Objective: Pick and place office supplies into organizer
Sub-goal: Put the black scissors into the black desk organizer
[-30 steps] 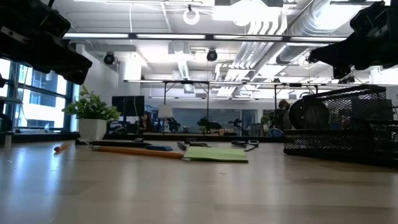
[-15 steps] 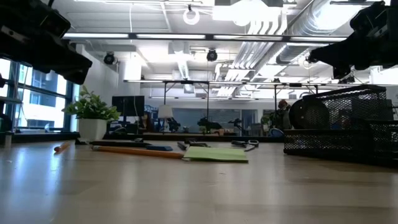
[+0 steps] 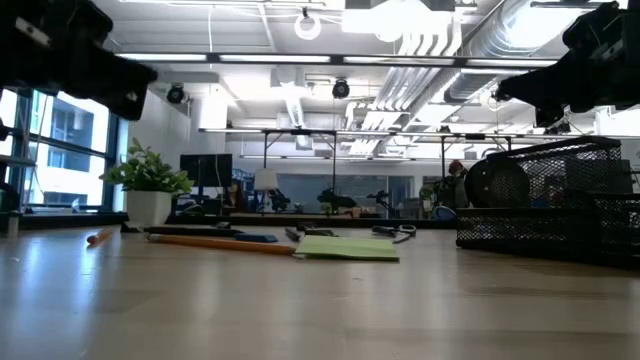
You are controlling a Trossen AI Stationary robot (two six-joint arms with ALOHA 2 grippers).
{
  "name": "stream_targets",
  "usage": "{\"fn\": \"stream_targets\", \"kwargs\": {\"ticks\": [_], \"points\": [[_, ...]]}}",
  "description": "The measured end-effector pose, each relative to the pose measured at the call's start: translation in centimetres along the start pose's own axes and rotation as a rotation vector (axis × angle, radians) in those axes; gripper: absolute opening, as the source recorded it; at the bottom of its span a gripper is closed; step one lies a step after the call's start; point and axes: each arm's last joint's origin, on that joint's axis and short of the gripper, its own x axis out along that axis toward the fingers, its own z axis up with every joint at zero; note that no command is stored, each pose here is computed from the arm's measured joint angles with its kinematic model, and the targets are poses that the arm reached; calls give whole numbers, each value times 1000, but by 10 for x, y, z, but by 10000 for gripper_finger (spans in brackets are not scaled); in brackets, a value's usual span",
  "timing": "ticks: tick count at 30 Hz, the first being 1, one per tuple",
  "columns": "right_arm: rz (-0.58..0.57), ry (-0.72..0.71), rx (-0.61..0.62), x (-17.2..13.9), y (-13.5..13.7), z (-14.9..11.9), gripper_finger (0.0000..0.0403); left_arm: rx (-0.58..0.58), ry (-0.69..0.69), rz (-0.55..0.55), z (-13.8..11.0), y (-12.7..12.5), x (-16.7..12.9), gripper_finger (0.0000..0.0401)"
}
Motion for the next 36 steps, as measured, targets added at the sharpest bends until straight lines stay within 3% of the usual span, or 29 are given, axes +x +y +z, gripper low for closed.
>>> {"fn": "stream_targets", "kwargs": {"ticks": [6, 16, 23, 28, 31, 36], "points": [[1, -71, -47, 0, 0, 7, 0, -5, -154, -12, 15, -1, -1, 19], [15, -119, 181, -1, 0, 11, 0, -19, -273, 48, 26, 0, -4, 19], [-5, -128, 72, -1, 0, 12, 0, -101, -301, 1, 28, -1, -4, 19], [-115, -194, 84, -2, -4, 20, 0, -112, -385, 93, 38, 1, -4, 19], [-200, -180, 77, 1, -8, 27, 1, -64, -350, 164, 54, 2, 1, 19], [-342, -45, 84, 15, -13, 16, 24, 10, -128, 260, 67, 7, 32, 19]]}}
